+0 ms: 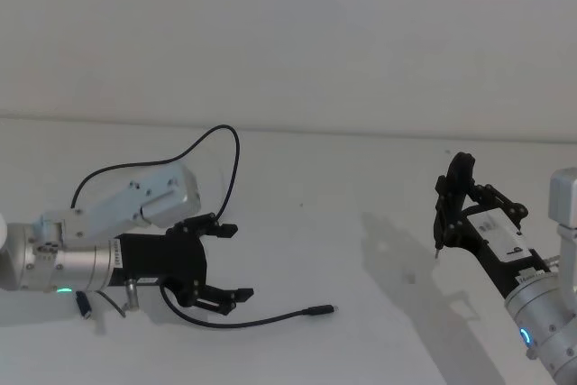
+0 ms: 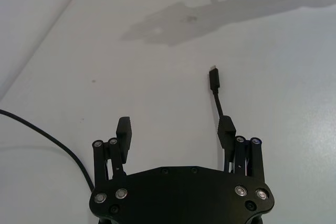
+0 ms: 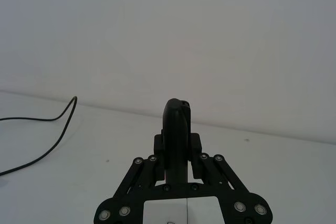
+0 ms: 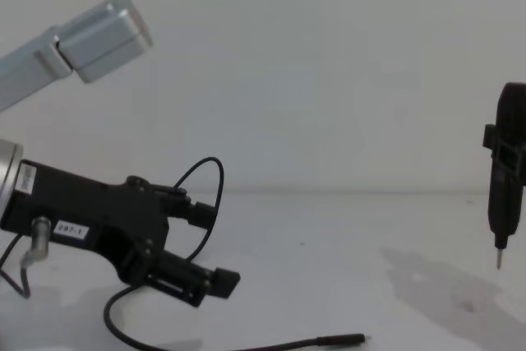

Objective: Pick up the data cable with the one hand.

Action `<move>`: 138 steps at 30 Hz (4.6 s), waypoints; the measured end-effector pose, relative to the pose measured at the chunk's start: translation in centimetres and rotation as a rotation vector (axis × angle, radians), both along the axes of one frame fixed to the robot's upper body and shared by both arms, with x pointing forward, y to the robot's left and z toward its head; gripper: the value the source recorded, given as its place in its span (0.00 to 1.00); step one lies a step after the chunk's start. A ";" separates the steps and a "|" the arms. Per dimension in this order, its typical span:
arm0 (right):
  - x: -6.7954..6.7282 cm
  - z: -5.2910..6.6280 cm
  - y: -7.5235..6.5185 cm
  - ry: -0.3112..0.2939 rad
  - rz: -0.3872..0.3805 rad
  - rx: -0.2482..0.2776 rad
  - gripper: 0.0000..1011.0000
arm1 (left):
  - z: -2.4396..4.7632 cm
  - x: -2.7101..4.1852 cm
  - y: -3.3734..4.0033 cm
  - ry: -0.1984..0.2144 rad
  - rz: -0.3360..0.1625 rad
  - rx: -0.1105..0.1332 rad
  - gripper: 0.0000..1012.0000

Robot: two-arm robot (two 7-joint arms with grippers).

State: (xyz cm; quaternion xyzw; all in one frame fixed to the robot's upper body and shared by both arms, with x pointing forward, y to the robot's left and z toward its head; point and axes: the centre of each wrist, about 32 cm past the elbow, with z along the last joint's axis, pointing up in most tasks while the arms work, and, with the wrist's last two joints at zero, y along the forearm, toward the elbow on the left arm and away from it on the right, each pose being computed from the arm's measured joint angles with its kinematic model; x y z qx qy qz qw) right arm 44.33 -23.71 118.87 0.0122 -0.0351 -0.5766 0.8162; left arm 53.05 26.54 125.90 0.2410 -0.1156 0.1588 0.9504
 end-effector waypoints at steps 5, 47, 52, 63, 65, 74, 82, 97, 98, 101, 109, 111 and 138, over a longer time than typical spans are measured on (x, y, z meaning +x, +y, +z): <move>0.0 0.0 0.0 0.000 0.000 0.000 0.27 | -0.25 -0.11 -0.13 -0.011 -0.015 0.018 0.99; 0.0 0.0 0.0 0.000 0.000 0.000 0.27 | -2.63 -0.38 -1.66 0.013 -0.021 0.091 0.99; 0.0 0.0 0.0 0.000 0.000 0.000 0.27 | -2.73 -0.31 -1.79 0.021 -0.012 0.095 0.99; 0.0 0.0 0.0 0.000 0.000 0.000 0.27 | -2.85 -0.20 -1.99 0.037 0.003 0.103 0.99; 0.0 0.0 0.0 0.000 0.000 0.000 0.27 | -2.87 -0.19 -2.02 0.039 0.005 0.104 0.96; 0.0 0.0 0.0 0.000 0.000 0.000 0.27 | -2.92 -0.15 -2.09 0.045 0.010 0.107 0.73; 0.0 0.0 0.0 0.000 0.000 0.000 0.27 | -2.92 -0.14 -2.12 0.047 0.012 0.108 0.49; 0.0 0.0 0.0 0.000 0.000 0.000 0.27 | -2.93 -0.12 -2.14 0.049 0.014 0.109 0.05; 0.0 0.0 0.0 0.000 0.000 0.000 0.27 | -2.93 -0.12 -2.14 0.049 0.014 0.109 0.04; 0.0 0.0 0.0 0.000 0.000 0.000 0.27 | -2.93 -0.12 -2.15 0.049 0.014 0.109 0.04; 0.0 0.0 0.0 0.000 0.000 0.000 0.27 | -2.93 -0.12 -2.14 0.050 0.014 0.109 0.04; 0.0 0.0 0.0 0.000 0.000 0.000 0.27 | -2.93 -0.12 -2.15 0.050 0.014 0.109 0.04; 0.0 0.6 -0.1 -0.047 0.017 0.007 0.27 | -1.55 -0.48 -2.83 -0.004 -0.060 0.067 0.04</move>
